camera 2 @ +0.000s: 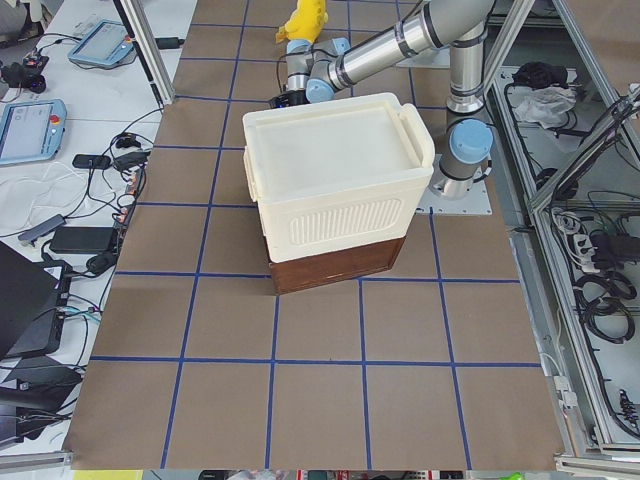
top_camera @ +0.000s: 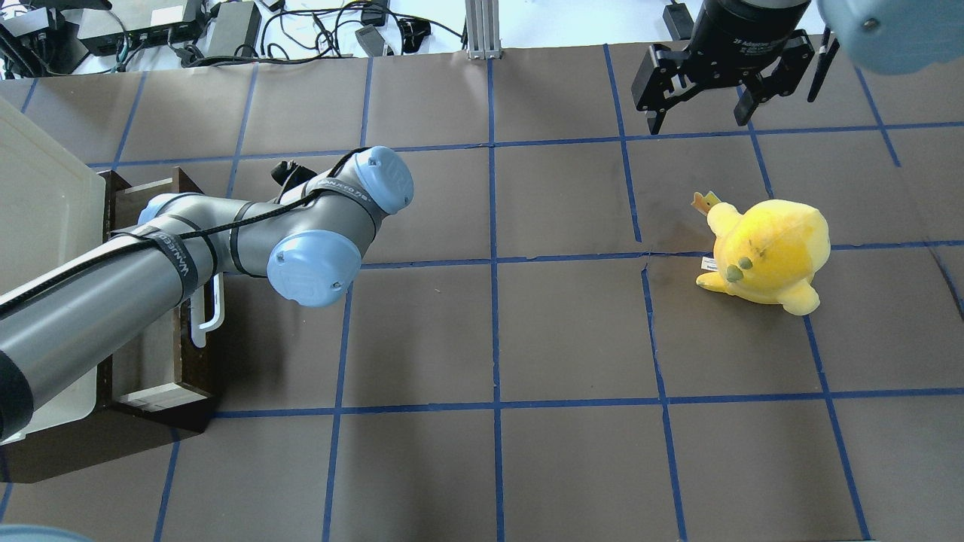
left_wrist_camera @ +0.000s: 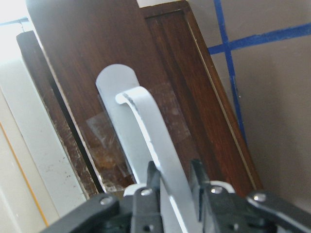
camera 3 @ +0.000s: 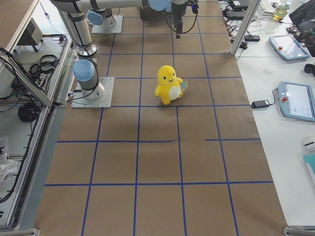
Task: Pull drawer sideways
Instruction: 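Pull the drawer sideways out of the white box with the left gripper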
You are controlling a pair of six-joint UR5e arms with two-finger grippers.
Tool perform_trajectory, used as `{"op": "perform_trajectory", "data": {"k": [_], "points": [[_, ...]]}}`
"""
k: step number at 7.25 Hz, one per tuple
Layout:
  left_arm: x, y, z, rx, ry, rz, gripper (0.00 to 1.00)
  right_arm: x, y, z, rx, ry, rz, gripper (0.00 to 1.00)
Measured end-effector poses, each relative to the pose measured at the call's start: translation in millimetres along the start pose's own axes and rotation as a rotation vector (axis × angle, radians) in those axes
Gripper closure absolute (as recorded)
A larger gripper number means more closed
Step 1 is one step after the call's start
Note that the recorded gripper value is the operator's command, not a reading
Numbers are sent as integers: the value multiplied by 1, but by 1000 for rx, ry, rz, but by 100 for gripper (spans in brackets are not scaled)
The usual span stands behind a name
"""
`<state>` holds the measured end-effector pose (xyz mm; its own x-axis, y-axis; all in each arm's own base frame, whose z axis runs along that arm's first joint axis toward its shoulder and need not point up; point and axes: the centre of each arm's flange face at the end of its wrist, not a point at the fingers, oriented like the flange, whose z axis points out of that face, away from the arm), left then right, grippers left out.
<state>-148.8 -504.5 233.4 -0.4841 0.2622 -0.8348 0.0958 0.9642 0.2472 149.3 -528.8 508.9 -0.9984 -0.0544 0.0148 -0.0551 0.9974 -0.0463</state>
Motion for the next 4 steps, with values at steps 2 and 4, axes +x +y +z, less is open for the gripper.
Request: {"op": "perform_trajectory", "data": {"k": [2, 4], "points": [[0, 0, -6, 3, 3, 9, 76, 0, 0, 0, 0, 0, 0, 0], [-1, 0, -7, 4, 4, 8, 67, 0, 0, 0, 0, 0, 0, 0]]}}
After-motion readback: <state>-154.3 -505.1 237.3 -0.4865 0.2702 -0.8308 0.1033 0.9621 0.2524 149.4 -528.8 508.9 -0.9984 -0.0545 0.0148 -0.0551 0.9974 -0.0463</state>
